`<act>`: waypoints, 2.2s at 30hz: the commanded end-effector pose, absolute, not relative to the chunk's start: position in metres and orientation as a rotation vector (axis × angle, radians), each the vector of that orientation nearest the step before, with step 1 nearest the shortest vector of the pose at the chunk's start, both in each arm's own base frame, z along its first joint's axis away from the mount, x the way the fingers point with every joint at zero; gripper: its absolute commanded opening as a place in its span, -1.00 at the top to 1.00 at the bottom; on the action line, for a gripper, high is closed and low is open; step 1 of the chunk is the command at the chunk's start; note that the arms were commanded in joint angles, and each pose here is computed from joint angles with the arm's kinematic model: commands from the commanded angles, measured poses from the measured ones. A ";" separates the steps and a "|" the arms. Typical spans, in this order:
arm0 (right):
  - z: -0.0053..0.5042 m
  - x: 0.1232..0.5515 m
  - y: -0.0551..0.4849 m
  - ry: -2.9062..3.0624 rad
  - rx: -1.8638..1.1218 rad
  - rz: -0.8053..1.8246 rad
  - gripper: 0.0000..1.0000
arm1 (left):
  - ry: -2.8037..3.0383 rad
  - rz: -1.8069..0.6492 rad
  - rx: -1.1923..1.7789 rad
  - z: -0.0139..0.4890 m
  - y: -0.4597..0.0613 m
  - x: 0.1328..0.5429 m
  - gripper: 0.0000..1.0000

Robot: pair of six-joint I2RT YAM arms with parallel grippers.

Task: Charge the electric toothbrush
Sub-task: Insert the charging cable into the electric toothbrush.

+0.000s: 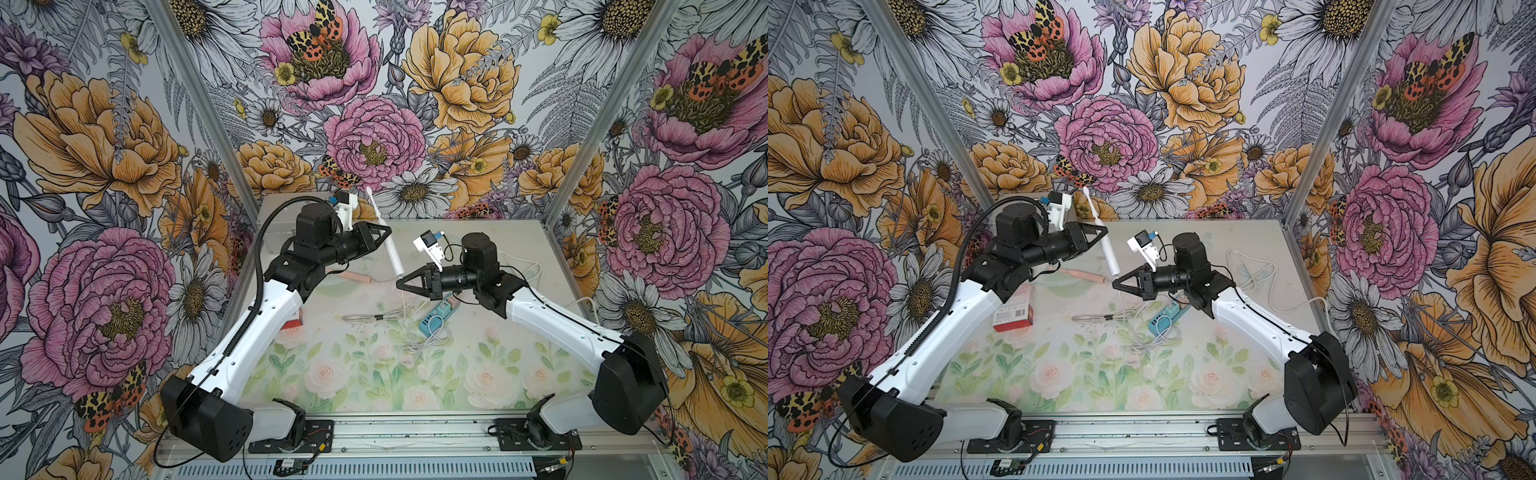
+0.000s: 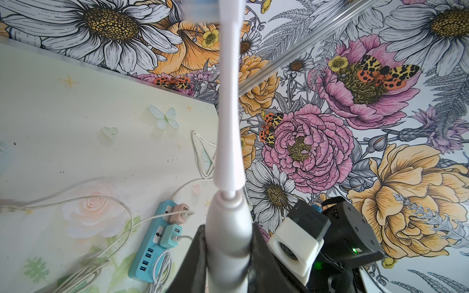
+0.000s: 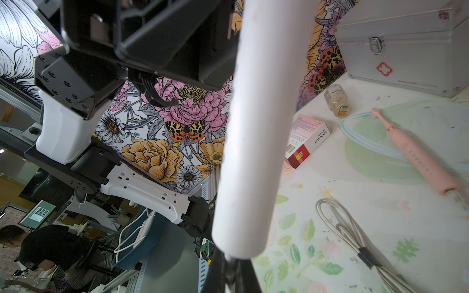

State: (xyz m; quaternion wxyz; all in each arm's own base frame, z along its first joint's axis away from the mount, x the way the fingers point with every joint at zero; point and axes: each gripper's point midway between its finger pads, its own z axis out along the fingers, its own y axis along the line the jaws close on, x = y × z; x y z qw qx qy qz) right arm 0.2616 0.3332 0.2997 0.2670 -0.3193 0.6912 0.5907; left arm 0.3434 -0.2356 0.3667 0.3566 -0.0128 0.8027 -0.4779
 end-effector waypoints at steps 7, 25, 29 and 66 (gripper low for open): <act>0.342 0.264 0.329 1.700 -0.890 1.556 1.00 | 2.086 -1.307 0.079 0.374 -0.244 0.322 1.00; 0.328 0.269 0.339 1.725 -0.897 1.548 1.00 | 2.103 -1.341 0.006 0.376 -0.242 0.326 1.00; 0.325 0.272 0.339 1.731 -0.887 1.533 1.00 | 2.098 -1.341 -0.007 0.378 -0.240 0.327 1.00; 0.356 0.263 0.332 1.650 -0.910 1.533 1.00 | 2.131 -1.258 -0.038 0.366 -0.228 0.332 1.00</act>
